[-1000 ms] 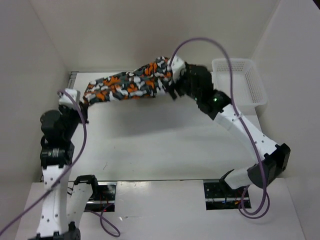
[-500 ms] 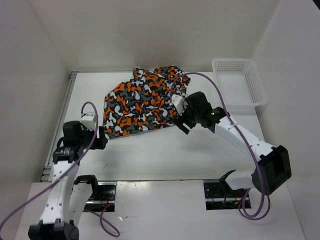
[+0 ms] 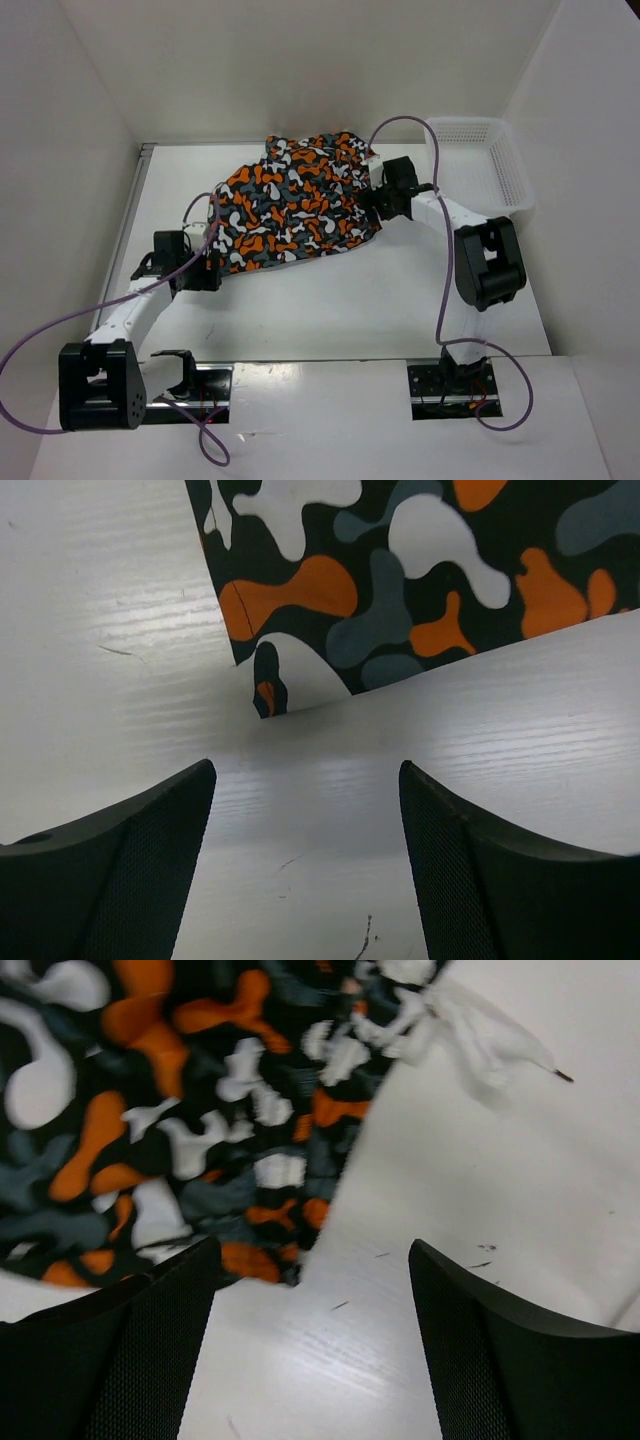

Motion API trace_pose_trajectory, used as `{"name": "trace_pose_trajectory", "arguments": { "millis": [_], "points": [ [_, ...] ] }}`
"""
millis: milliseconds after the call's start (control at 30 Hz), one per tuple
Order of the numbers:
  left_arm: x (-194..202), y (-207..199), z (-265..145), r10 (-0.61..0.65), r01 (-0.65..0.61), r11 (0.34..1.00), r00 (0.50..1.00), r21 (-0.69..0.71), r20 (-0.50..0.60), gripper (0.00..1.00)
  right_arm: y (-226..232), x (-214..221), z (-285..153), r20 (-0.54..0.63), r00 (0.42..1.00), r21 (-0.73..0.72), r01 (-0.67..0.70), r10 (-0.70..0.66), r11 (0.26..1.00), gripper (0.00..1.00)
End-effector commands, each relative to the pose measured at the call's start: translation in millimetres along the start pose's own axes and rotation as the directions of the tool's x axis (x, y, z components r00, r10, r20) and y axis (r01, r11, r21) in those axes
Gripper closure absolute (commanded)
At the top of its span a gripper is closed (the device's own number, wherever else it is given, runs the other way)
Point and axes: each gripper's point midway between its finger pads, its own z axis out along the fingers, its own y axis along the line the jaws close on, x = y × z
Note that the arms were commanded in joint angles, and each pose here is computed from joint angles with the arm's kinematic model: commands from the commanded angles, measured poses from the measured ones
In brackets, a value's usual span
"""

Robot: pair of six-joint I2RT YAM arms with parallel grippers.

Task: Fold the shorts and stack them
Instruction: Flatten the shorts out

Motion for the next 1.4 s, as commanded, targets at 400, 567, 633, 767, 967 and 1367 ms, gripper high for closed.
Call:
{"name": "trace_pose_trajectory", "arguments": {
  "millis": [400,567,633,767,967,1367],
  "points": [
    [20.5,4.8,31.8,0.003,-0.003,1.0,1.0,-0.007,-0.014,0.23,1.2,16.3,61.3,-0.051,0.975,-0.014,-0.217,0.216,0.976,0.45],
    [-21.8,9.6,33.7,0.04,-0.034,0.998,0.991,-0.048,0.129,0.21,1.5,22.6,57.4,-0.065,0.974,-0.004,-0.218,0.217,0.976,0.42],
    [-30.8,8.3,33.2,0.049,-0.042,0.998,0.989,-0.052,0.141,0.21,2.1,28.0,50.2,-0.075,0.973,0.005,-0.218,0.218,0.976,0.4],
    [-23.0,-9.2,36.2,0.076,-0.076,0.997,0.993,0.002,0.091,0.29,12.8,43.1,47.7,-0.111,0.969,-0.03,-0.225,0.22,0.974,0.45],
    [17.2,-9.4,48.0,0.087,-0.086,0.996,0.996,-0.009,0.017,0.74,20.5,35.1,46.1,-0.087,0.98,-0.076,-0.187,0.181,0.979,0.63],
    [-101.1,7.1,25.8,0.095,-0.068,0.994,0.938,-0.091,0.335,1.0,-8.7,-93.5,5.0,0.208,0.976,-0.069,-0.05,0.063,0.996,1.0]
  ]
}}
